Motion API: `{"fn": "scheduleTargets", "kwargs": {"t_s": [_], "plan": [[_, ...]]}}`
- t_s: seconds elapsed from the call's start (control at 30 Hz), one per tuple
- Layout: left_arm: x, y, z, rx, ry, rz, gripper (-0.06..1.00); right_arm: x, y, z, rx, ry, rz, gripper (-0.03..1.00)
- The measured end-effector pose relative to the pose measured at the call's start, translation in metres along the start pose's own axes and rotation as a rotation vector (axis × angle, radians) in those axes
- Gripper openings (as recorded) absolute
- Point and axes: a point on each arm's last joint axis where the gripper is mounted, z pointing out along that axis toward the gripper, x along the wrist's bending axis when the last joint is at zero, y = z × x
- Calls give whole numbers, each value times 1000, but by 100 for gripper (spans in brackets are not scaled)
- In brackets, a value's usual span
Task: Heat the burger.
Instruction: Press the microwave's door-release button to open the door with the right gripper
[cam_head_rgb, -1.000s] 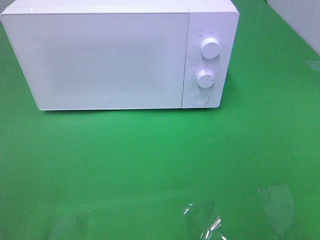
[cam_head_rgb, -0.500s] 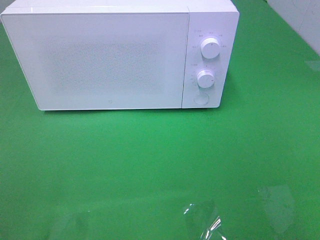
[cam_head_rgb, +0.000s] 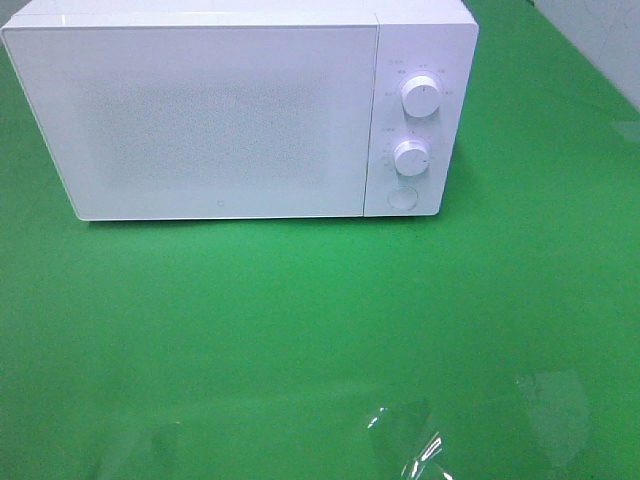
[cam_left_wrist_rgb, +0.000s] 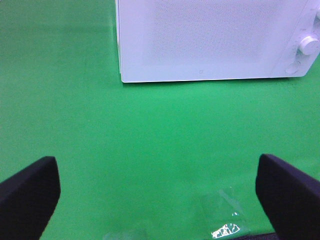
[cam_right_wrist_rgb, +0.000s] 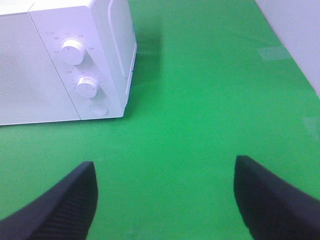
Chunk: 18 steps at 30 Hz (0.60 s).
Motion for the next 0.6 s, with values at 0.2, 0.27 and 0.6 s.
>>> {"fn": "scheduleTargets", "kwargs": {"t_s": [0.2, 0.27, 0.6], "plan": [[0, 0, 0, 0, 0, 0, 98, 2, 13, 20, 4, 5, -2, 73], [0, 0, 0, 0, 0, 0, 98, 2, 15, 24, 5, 5, -3, 73], [0, 0, 0, 0, 0, 0, 98, 6, 33, 69, 3, 14, -9, 73]]}}
